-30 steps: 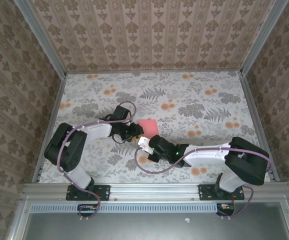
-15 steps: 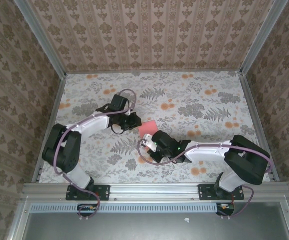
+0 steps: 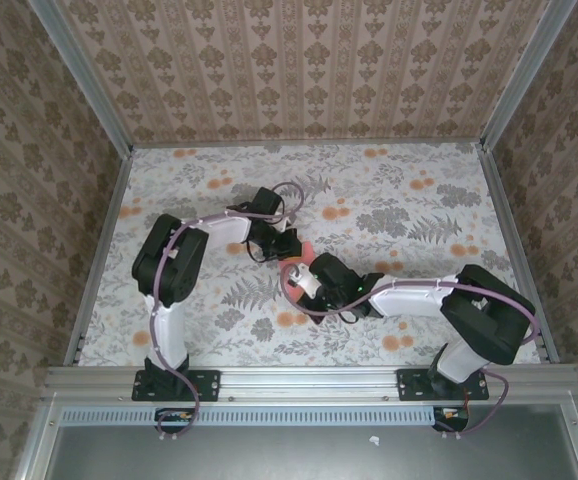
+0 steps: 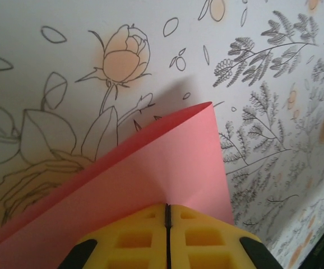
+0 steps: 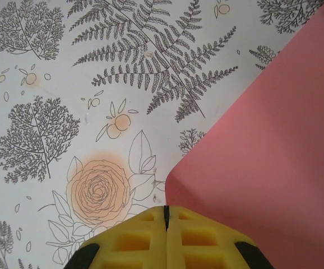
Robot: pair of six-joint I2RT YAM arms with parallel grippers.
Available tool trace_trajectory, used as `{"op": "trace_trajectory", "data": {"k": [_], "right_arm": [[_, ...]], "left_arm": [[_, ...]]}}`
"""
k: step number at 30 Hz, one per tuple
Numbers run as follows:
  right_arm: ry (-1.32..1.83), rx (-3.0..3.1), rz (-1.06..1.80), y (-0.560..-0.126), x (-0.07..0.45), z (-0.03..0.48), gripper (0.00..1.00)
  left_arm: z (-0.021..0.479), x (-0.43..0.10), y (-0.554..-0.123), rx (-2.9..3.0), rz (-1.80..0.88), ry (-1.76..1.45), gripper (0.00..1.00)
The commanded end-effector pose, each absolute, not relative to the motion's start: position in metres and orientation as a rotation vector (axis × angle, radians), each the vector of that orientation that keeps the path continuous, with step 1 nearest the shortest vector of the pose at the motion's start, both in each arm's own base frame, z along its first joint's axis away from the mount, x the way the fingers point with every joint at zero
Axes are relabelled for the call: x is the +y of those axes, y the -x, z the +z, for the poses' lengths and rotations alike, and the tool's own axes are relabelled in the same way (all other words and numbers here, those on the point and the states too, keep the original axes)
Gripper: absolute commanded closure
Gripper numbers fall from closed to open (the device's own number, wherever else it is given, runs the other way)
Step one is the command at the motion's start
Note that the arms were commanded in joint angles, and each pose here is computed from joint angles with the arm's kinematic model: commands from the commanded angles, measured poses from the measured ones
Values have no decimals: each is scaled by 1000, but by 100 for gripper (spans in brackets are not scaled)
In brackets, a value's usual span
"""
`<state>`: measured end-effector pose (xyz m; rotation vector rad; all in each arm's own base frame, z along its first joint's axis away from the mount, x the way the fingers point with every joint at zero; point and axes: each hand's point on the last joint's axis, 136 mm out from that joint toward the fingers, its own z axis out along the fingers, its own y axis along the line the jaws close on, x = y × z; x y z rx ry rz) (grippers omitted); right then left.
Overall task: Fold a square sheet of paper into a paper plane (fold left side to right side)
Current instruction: Third fold the triangle at the center of the table.
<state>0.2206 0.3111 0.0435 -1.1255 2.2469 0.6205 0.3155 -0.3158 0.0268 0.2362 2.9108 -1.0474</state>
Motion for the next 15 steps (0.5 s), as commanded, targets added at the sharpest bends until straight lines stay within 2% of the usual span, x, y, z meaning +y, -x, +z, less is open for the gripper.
{"op": "trace_trajectory", "data": {"k": [1,9,15], "right_arm": [[1070,2276,792,-221,318,53,100],[919,2415,937,-239,300,46,100],[837,2487,918,-256,288,32,100]], "left_arm": [[19,-316,-311,2945,-1008,-311,93],[3,-315,-305,2988,-961,-360,96],[0,-315,-303,2997,-942,-377,97]]}}
